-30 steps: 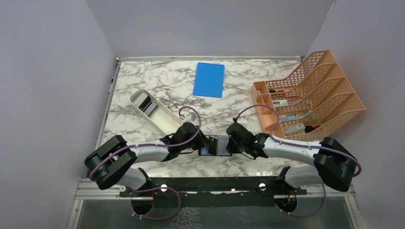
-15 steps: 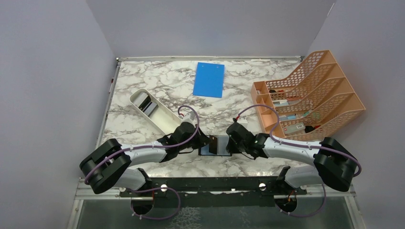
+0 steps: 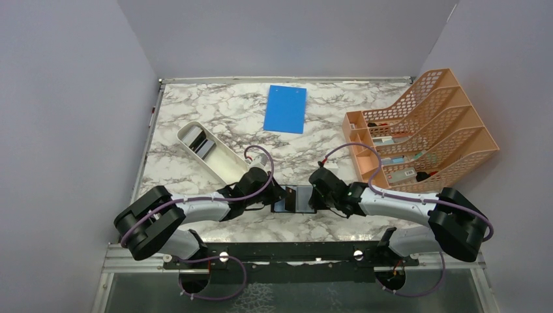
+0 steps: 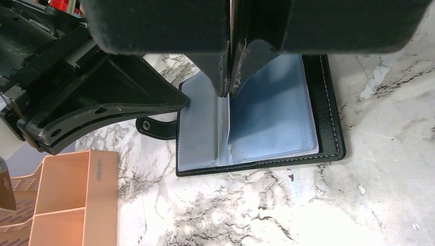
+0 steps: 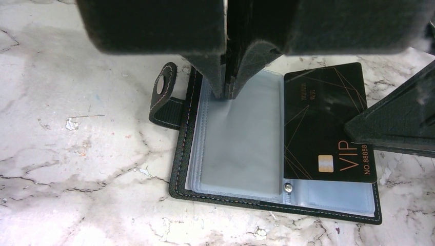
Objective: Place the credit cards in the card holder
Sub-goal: Insert the credit card into the card holder.
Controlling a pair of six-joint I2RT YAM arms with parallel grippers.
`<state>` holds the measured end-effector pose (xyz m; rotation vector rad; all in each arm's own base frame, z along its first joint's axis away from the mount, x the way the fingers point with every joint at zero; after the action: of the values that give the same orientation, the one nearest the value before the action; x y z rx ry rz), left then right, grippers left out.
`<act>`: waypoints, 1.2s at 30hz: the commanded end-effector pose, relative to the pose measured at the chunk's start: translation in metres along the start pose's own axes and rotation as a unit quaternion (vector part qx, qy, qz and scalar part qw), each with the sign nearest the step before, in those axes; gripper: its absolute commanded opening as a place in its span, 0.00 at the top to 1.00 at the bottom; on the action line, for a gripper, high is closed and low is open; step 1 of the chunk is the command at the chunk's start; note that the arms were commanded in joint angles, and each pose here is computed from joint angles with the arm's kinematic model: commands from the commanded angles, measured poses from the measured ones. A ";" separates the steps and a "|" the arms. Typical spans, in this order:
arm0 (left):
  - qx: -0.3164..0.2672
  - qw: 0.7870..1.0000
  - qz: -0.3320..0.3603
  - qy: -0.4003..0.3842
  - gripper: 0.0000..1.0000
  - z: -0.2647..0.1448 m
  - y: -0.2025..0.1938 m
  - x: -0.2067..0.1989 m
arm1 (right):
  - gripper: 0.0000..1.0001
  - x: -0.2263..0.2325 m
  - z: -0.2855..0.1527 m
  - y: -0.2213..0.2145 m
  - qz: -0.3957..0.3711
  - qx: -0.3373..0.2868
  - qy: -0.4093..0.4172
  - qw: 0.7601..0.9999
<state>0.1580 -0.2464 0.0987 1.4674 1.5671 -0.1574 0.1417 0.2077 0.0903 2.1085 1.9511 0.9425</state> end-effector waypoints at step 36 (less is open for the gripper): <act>-0.004 1.000 0.010 -0.016 1.00 0.009 0.004 -0.009 | 0.96 -0.014 0.002 -0.007 -0.011 0.005 -0.029 1.000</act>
<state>0.1611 -0.2510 0.0992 1.4655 1.5594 -0.1650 0.1417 0.2077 0.0903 2.1076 1.9516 0.9430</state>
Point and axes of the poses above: each gripper's point midway between its finger pads, its own z axis out along the fingers, its own x axis along the line the jaws close on, y = z × x, the point moved 8 cm from there along -z, back along the fingers, and after that the axes turned 6 degrees about z, right-handed, at the moved point
